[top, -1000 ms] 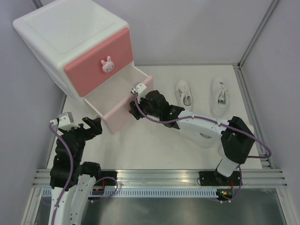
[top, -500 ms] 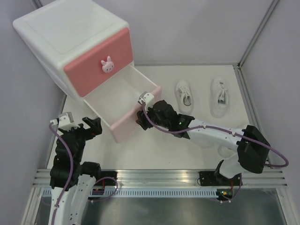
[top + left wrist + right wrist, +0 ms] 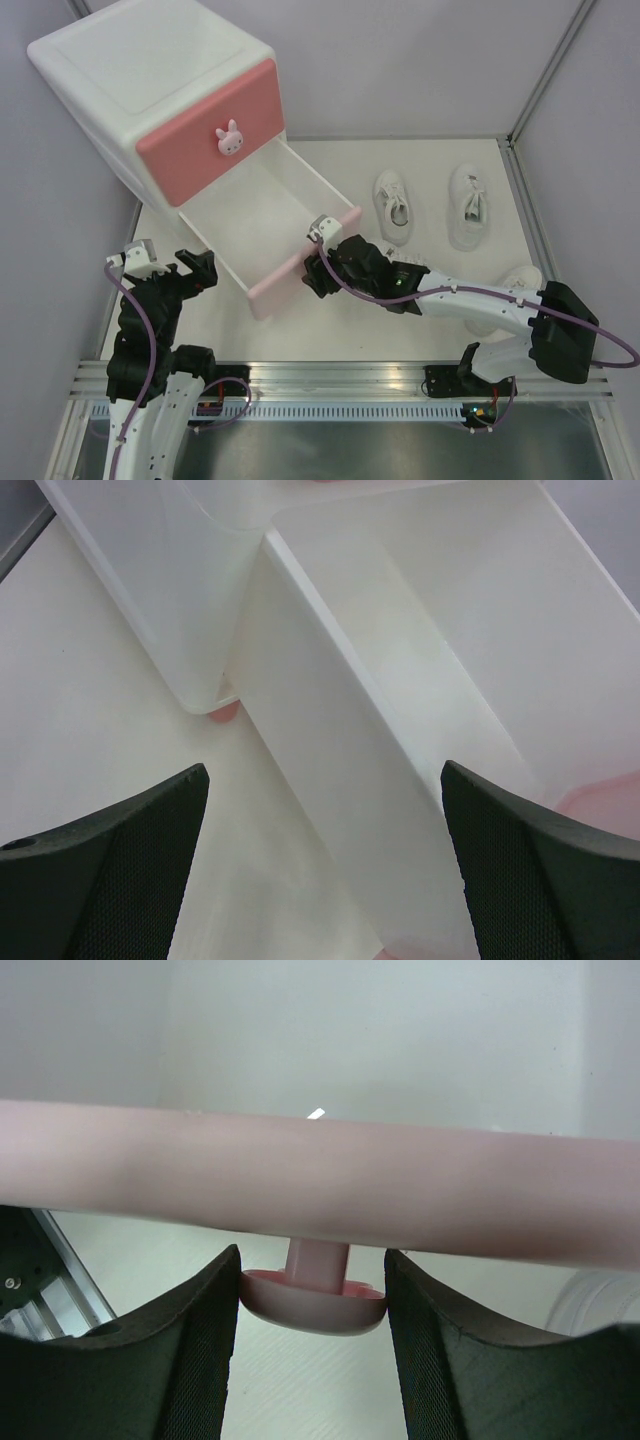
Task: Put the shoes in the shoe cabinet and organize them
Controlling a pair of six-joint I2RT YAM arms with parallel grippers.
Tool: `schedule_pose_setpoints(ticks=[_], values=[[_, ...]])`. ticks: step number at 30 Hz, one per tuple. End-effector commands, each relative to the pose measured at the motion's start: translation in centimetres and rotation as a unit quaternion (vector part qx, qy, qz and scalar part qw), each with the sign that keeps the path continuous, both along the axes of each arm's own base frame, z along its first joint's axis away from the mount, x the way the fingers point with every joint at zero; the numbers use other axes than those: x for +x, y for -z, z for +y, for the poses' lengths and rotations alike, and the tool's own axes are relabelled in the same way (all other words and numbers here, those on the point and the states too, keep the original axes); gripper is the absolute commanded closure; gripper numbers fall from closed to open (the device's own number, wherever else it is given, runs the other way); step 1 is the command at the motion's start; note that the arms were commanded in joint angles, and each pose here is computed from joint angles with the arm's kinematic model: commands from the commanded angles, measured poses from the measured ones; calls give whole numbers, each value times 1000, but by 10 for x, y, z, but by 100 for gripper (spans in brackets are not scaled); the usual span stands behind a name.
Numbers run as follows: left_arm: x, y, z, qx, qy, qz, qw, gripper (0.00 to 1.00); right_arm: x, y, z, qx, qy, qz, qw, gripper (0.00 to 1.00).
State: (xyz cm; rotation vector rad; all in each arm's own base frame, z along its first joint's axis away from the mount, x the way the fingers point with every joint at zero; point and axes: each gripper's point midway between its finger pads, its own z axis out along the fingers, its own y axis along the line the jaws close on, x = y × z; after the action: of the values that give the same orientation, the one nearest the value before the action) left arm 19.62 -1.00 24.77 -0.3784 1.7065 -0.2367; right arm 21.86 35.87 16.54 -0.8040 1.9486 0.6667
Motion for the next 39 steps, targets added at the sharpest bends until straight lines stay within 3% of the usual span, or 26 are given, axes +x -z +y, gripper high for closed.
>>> schedule_pose_setpoints(ticks=[1,12,15,16,18,22,28,35,39], values=[[3,-4,4,2,-12,-8,1000,0,-15,-18,-2,33,3,3,999,94],[4,-4,3,1,-9,-8,1000,0,-25,-4,-22,19,17,11,1000,92],[4,-3,3,1,-9,-6,1000,0,-27,1,-24,14,17,16,1000,71],[4,-3,2,1,-8,-5,1000,0,-29,2,-24,13,12,20,1000,55],[5,-3,2,0,-8,-5,1000,0,-33,3,-24,16,7,26,1000,43],[5,-1,1,0,-5,-2,1000,0,-43,2,-21,18,-13,35,999,36],[5,-1,1,0,-5,-1,1000,0,-65,-15,-11,34,-64,50,996,14],[6,-2,0,4,-1,0,1000,0,-67,-52,-19,59,-56,41,996,6],[5,-3,-1,7,5,0,1000,0,-60,-64,-49,23,-6,32,999,2]])
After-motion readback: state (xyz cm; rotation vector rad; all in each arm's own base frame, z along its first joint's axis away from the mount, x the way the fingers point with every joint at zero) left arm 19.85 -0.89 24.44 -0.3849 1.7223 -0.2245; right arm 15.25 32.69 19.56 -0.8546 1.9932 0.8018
